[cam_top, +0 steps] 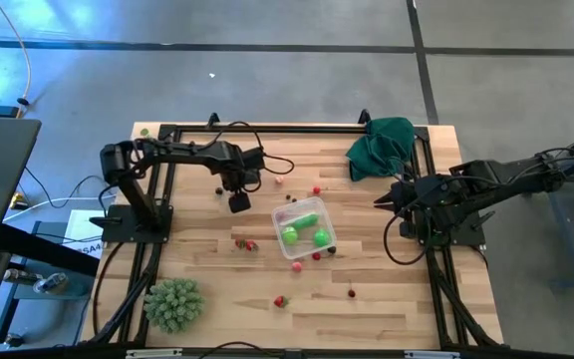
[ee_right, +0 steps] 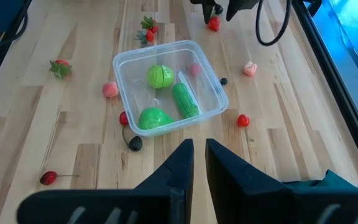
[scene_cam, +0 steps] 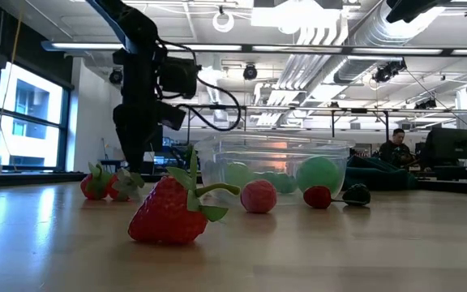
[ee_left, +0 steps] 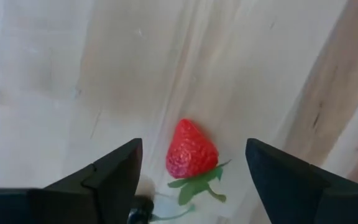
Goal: Pick and placing Produce into tupperware
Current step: Put the red strawberry into the transparent container
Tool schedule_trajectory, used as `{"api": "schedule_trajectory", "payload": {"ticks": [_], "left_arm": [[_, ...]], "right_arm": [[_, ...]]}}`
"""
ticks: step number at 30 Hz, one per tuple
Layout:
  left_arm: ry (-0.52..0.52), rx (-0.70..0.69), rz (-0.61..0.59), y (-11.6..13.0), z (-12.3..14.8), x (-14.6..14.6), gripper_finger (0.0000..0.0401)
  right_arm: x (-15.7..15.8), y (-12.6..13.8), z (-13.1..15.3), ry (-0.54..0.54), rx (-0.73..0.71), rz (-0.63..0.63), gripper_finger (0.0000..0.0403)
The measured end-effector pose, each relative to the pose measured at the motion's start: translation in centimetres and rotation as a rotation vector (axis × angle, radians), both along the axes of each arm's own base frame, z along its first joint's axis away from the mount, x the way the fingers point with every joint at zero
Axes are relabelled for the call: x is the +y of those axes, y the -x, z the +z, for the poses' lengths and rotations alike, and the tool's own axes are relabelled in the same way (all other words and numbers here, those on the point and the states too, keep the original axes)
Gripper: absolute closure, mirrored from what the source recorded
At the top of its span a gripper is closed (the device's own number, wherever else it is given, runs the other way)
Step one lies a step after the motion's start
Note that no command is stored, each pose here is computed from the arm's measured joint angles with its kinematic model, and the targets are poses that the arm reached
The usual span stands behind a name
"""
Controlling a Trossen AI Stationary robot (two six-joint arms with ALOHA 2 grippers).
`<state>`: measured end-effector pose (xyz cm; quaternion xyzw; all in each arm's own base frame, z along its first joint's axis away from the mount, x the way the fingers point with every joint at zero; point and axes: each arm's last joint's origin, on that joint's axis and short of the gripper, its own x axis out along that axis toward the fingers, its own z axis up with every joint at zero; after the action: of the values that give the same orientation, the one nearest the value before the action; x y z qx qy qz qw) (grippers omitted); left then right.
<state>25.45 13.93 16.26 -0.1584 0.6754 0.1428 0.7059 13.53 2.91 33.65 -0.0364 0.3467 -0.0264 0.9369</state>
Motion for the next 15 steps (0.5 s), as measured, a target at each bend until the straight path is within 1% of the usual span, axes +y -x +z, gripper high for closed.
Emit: {"api": "schedule_trajectory", "payload": {"ticks": [8,15], "left_arm": [[0.032,0.078,-0.005,-0.4,-2.5,0.3,0.0135],[0.01,0.103,-0.006,-0.5,-2.9,0.4,0.0154]], "right_arm": [[0.0,0.0,0.0,0.0,0.0,0.0,0.0371],[0.0,0.0,0.0,0.0,0.0,0.0,0.0371]]}}
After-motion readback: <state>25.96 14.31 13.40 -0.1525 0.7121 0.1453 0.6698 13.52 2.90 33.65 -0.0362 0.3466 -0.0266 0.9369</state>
